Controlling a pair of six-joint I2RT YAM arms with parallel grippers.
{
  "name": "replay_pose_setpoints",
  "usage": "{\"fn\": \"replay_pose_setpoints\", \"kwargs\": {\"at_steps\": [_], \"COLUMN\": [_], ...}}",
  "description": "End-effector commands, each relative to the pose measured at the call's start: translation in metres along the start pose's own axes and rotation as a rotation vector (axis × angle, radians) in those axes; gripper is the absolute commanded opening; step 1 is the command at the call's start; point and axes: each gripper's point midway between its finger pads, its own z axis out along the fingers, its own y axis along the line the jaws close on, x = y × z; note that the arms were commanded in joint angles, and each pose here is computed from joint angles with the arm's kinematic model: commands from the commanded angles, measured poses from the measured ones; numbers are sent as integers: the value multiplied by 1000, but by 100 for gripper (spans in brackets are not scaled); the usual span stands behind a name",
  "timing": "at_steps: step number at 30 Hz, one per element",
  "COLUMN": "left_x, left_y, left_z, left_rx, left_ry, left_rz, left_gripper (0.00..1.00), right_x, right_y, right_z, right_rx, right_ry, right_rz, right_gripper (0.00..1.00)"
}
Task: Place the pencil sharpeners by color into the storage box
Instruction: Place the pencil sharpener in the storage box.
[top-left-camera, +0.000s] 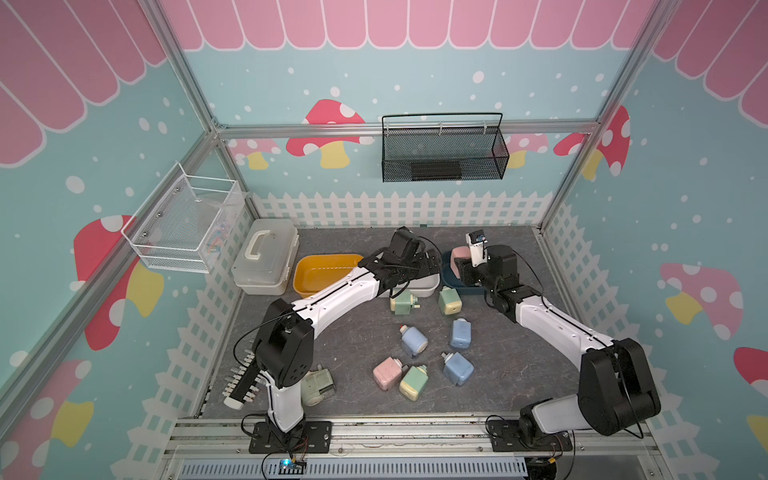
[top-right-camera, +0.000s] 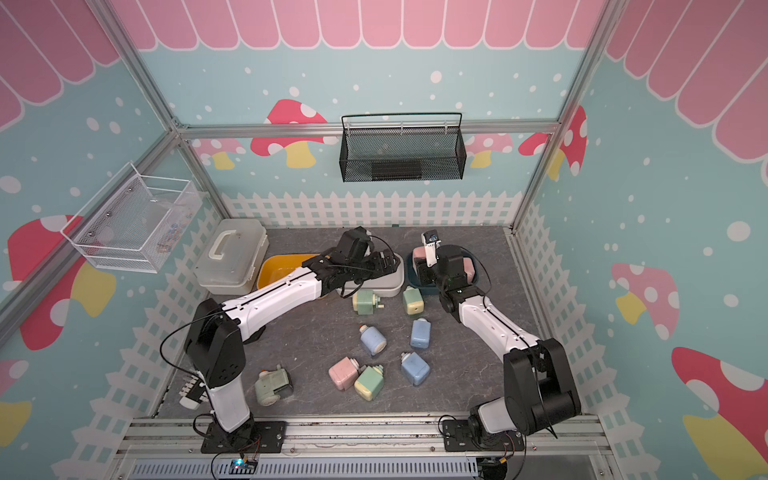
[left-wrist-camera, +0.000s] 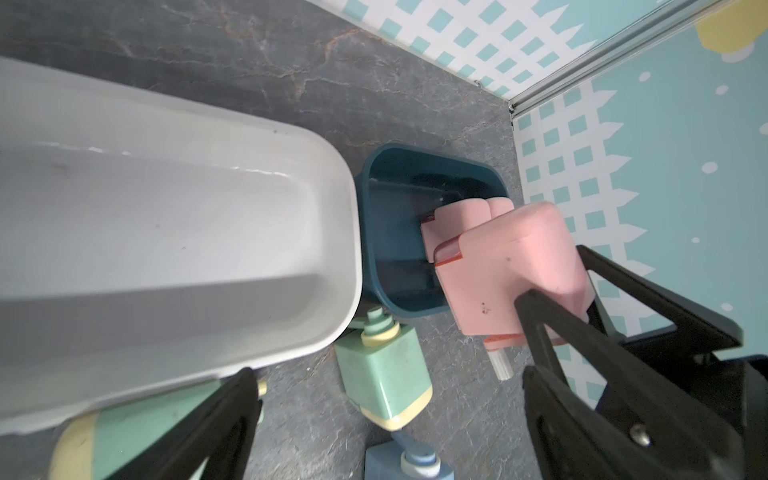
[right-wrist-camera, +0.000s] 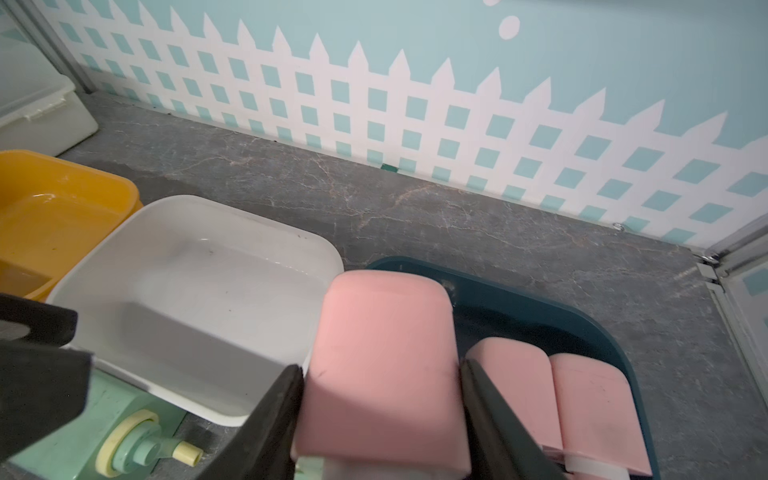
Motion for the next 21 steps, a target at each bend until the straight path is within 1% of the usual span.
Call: {"fn": "replay_pose_setpoints", "kwargs": {"at_steps": [1,4,6,9,13,16,21], "left_x": [9,12,14,19,25,30,30], "left_y": [7,9,9,13,18,19,22], "left_z": [23,44,57,72,88,99,113], "left_rx": [-29,-36,-48,-69,-76,-67,-81], "left_ry": [65,95,121,156,184,206,209], "left_rz": [58,78,89,93,84,82,85], "left_gripper": [99,99,99,99,99,99,99], "right_x": [-8,-7,-4,2,6,12,20], "right_y": [-15,-21,-23,-28,-33,-38,-43], "right_z": [5,13,20,27,31,36,45], "right_rx": [66,97,105,139,154,172,183], "right_ry": [-19,-39,-31,-28,-62,-51,-71], "right_rz": [51,53,32,38,70,86,103], "right_gripper": [0,0,0,0,0,0,0]}}
